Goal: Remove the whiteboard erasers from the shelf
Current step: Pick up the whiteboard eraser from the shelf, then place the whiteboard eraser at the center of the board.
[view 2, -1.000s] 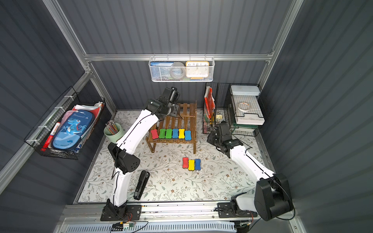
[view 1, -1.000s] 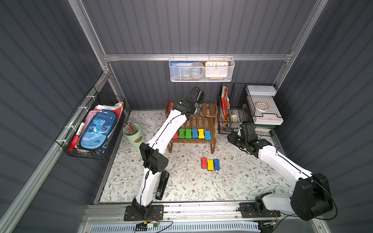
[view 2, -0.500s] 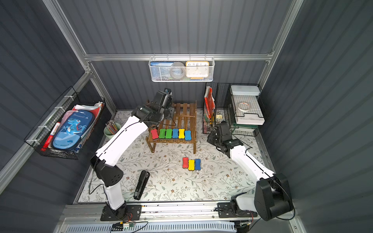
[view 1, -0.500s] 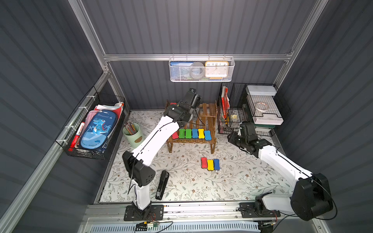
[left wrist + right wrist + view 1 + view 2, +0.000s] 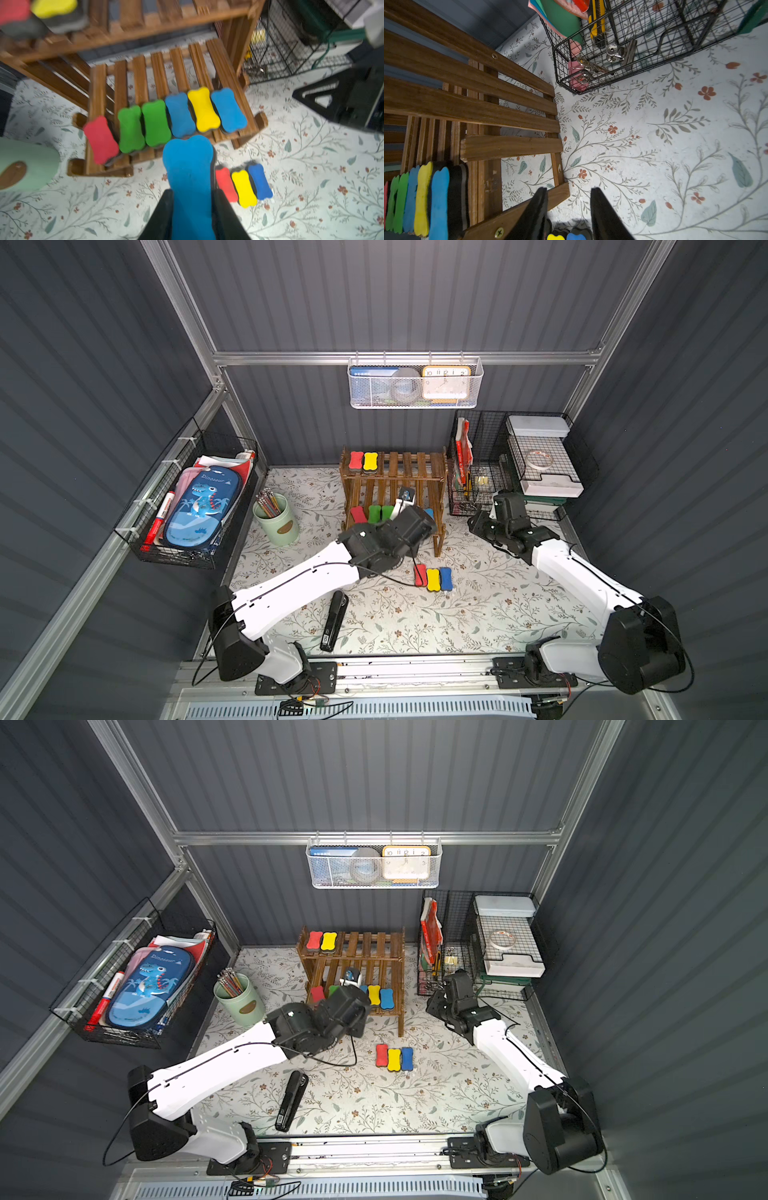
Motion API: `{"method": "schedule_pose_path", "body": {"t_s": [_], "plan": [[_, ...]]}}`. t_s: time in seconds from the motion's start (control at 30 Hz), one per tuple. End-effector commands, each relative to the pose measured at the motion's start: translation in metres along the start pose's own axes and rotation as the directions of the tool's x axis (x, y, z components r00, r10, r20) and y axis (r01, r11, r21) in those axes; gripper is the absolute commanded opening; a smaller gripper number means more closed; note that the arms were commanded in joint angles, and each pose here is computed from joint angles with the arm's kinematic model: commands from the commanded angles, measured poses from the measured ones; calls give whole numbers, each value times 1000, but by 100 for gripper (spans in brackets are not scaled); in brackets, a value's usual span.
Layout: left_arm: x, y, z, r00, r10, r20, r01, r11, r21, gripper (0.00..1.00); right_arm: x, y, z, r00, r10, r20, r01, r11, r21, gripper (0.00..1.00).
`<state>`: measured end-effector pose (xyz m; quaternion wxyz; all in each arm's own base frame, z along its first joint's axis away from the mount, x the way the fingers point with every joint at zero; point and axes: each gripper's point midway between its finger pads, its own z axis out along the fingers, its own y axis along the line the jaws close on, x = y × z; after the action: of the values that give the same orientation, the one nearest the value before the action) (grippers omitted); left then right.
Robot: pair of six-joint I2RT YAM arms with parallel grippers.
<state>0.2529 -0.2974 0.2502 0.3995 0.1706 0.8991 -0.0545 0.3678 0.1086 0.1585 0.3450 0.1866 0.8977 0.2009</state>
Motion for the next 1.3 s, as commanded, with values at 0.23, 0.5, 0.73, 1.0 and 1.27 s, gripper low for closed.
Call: {"method": "schedule_pose_path", "body": {"t_s": [0.23,0.5,0.73,1.0,1.27], "plan": [[134,-33,49,948,-87,-308,104,994,39,28,4,-4,2,1000,6,-10,-6,1000,2,39],[160,-40,89,934,-14,-358,43,996,73,26,2,-4,-1,1000,8,1,-8,1000,3,39],[161,-22,108,941,-26,-337,21,1000,-18,25,0,-7,-3,1000,11,14,-12,1000,11,39],[166,-16,128,942,-12,-335,-12,997,-70,31,0,-8,-3,1000,16,15,-16,1000,12,39],[164,-11,135,939,-24,-343,-3,997,-77,61,-1,-9,-4,1000,17,22,-17,1000,14,39]]}}
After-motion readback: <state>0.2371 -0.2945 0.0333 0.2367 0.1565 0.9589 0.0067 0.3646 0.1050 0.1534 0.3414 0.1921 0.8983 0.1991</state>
